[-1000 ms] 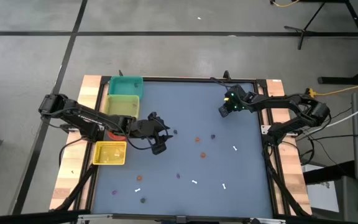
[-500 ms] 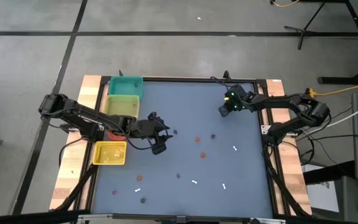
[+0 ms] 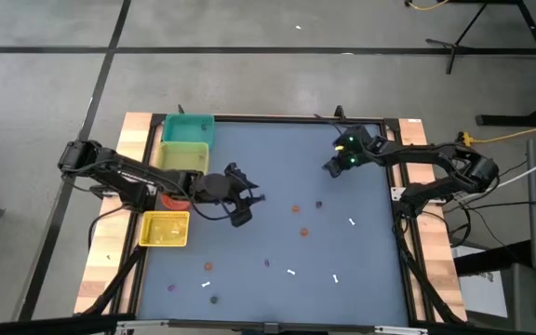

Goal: Sort Halloween decoration
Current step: Put the top right orange pumpkin toy into the orange bin

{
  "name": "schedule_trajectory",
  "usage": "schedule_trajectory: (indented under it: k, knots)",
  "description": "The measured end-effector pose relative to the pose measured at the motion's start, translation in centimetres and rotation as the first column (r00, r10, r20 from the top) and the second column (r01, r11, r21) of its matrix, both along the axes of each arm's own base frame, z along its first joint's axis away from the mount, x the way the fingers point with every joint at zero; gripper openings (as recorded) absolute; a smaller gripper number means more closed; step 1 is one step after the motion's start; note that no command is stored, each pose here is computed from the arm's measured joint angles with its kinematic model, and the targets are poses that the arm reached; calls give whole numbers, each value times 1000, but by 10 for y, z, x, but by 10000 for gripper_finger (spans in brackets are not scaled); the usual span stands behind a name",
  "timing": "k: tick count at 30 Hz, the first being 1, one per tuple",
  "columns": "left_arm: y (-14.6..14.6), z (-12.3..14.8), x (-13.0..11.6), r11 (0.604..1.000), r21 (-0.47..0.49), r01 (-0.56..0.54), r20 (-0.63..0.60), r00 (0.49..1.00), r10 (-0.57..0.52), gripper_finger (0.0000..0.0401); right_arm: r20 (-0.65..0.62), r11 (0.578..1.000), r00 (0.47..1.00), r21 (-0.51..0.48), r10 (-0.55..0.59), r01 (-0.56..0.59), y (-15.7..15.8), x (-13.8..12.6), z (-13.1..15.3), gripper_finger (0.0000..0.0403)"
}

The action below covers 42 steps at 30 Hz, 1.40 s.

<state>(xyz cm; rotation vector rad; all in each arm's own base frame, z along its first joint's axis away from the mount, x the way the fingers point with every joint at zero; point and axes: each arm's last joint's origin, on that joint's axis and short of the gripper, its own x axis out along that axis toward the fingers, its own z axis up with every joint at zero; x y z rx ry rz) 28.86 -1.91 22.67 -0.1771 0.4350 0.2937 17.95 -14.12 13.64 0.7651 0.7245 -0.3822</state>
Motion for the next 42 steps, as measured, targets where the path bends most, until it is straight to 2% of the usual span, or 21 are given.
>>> schedule_trajectory:
  k: [3, 7, 12, 17, 22, 28, 33, 37, 42]
  knots:
    - [2, 5, 3, 998, 64, 23, 47, 999, -26, 184, 125, 995, 991, 69, 58, -67, 0, 5, 6, 92]
    - [2, 12, 8, 984, 171, 57, 101, 992, -75, 184, 272, 983, 956, 114, 111, -147, 1, 12, 15, 95]
    - [1, 15, 15, 955, 285, 76, 147, 982, -122, 184, 393, 971, 906, 105, 159, -216, 9, 27, 27, 96]
    - [1, 12, 21, 924, 373, 81, 149, 978, -145, 184, 505, 963, 837, 41, 211, -268, 26, 47, 43, 96]
    - [1, 9, 25, 891, 445, 87, 136, 977, -164, 184, 592, 970, 780, -10, 201, -242, 43, 61, 57, 96]
    - [1, 12, 27, 857, 510, 71, 154, 973, -173, 184, 641, 984, 749, -65, 169, -166, 58, 71, 66, 96]
    - [1, 15, 27, 803, 591, 73, 145, 970, -195, 184, 663, 983, 727, -89, 179, -161, 70, 82, 78, 96]
    - [1, 16, 27, 768, 636, 80, 127, 970, -206, 184, 694, 977, 688, -121, 211, -177, 80, 92, 94, 97]
    - [1, 17, 27, 763, 643, 73, 137, 968, -208, 184, 716, 967, 650, -198, 254, -159, 91, 102, 111, 97]
